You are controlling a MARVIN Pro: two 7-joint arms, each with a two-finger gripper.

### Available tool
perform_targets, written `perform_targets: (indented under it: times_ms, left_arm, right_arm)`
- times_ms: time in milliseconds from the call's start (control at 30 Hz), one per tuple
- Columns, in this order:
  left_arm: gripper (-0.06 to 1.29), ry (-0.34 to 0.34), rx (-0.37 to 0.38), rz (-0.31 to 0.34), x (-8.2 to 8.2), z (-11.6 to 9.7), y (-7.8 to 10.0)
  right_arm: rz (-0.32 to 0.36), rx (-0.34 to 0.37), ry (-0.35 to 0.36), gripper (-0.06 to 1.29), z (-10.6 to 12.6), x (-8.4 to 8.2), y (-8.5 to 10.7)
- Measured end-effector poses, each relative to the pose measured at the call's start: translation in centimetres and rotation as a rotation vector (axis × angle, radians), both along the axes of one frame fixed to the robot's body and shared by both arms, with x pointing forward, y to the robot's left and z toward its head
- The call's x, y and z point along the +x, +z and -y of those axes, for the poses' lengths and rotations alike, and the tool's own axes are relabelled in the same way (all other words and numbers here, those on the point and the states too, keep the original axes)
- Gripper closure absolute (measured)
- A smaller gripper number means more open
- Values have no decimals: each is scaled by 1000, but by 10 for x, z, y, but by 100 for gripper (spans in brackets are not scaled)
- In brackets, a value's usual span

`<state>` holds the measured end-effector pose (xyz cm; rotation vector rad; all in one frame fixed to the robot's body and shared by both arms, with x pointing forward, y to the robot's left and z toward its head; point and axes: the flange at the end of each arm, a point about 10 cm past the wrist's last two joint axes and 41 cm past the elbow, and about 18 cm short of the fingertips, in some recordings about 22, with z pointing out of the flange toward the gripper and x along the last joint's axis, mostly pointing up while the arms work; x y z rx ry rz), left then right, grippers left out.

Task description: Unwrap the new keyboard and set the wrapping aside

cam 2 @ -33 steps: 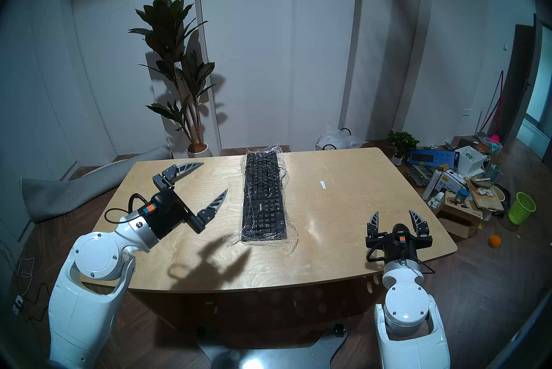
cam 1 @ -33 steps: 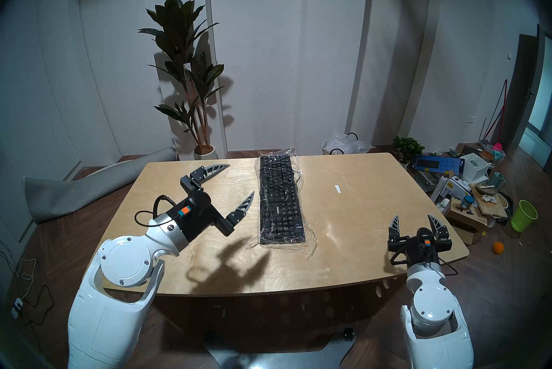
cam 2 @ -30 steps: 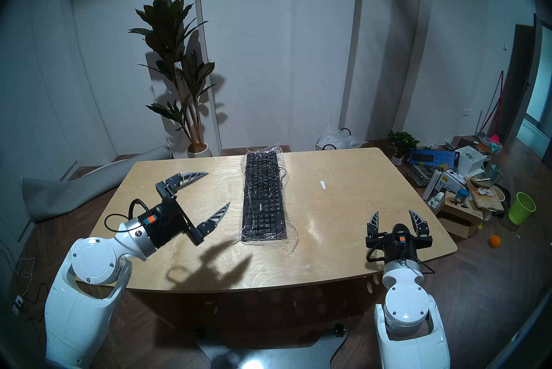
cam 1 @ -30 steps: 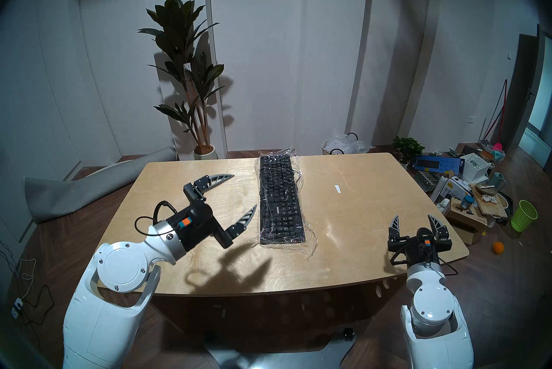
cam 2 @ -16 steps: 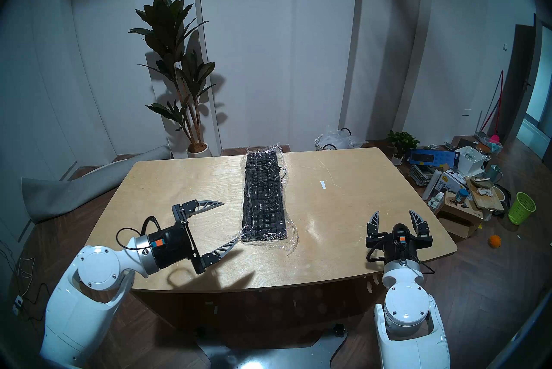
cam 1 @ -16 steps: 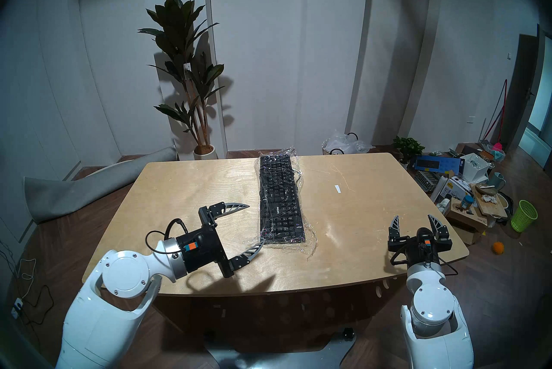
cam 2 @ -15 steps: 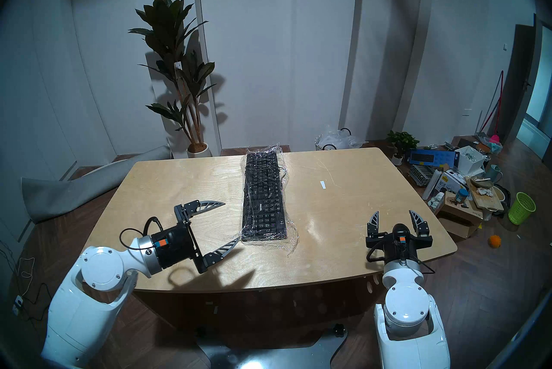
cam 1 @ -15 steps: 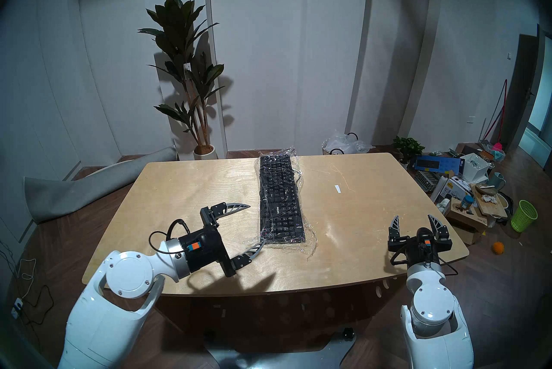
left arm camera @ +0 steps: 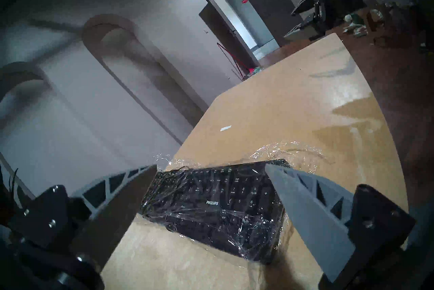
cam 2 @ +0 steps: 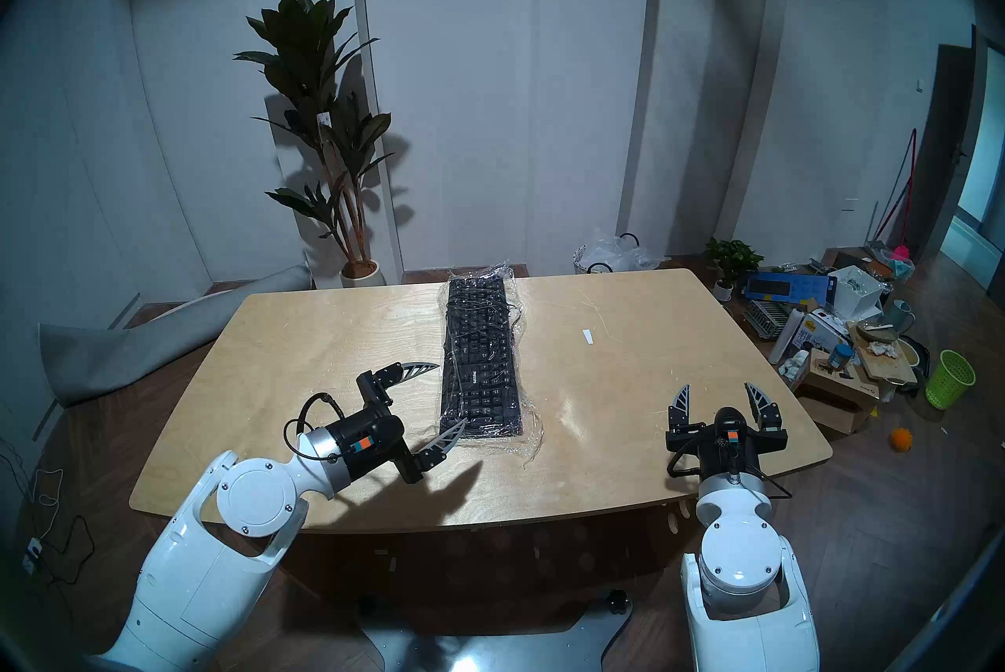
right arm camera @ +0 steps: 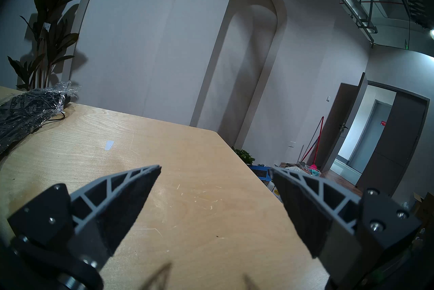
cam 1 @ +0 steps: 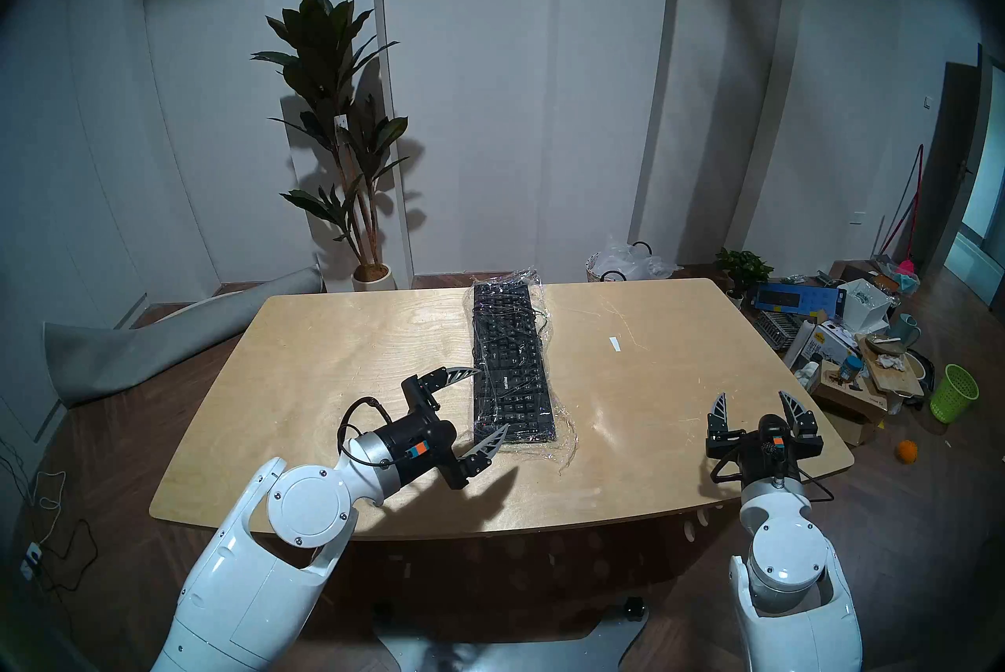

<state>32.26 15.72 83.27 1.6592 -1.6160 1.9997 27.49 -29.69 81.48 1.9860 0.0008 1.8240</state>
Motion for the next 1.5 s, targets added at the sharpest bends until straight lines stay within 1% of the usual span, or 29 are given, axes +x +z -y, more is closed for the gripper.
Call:
perform_targets:
  times_ms: [100,200,300,433,533,567,633,800,1067,1233,1300,1433,1500]
  left_arm:
    - [2,-13,-4,4,-1,2,1]
    - [2,-56,6,-17,-4,2,0]
    - [2,-104,45,-48,-7,-3,-3]
    - [2,-157,108,-84,-7,-17,-9]
    - [2,-167,135,-103,-4,-27,-14]
    - [2,-169,152,-114,-1,-33,-19]
    - [2,-171,166,-121,2,-38,-23]
    - [2,-174,181,-124,7,-43,-27]
    - [2,-167,203,-109,12,-40,-34]
    - [2,-146,207,-90,15,-37,-37]
    - [2,-131,209,-87,17,-37,-40]
    - [2,-103,223,-97,21,-38,-53]
    - [2,-98,226,-98,22,-39,-56]
  right_arm:
    - [0,0,0,-2,0,0,0]
    - [0,0,1,-2,0,0,0]
    - [0,1,1,-2,0,0,0]
    - [0,0,1,-2,0,0,0]
    - [0,1,1,-2,0,0,0]
    - [0,1,1,-2,0,0,0]
    - [0,1,1,-2,0,0,0]
    - [0,1,1,-2,0,0,0]
    - [0,0,1,-2,0,0,0]
    - [0,0,1,-2,0,0,0]
    - [0,0,1,-2,0,0,0]
    - [0,0,1,-2,0,0,0]
    - [0,0,1,-2,0,0,0]
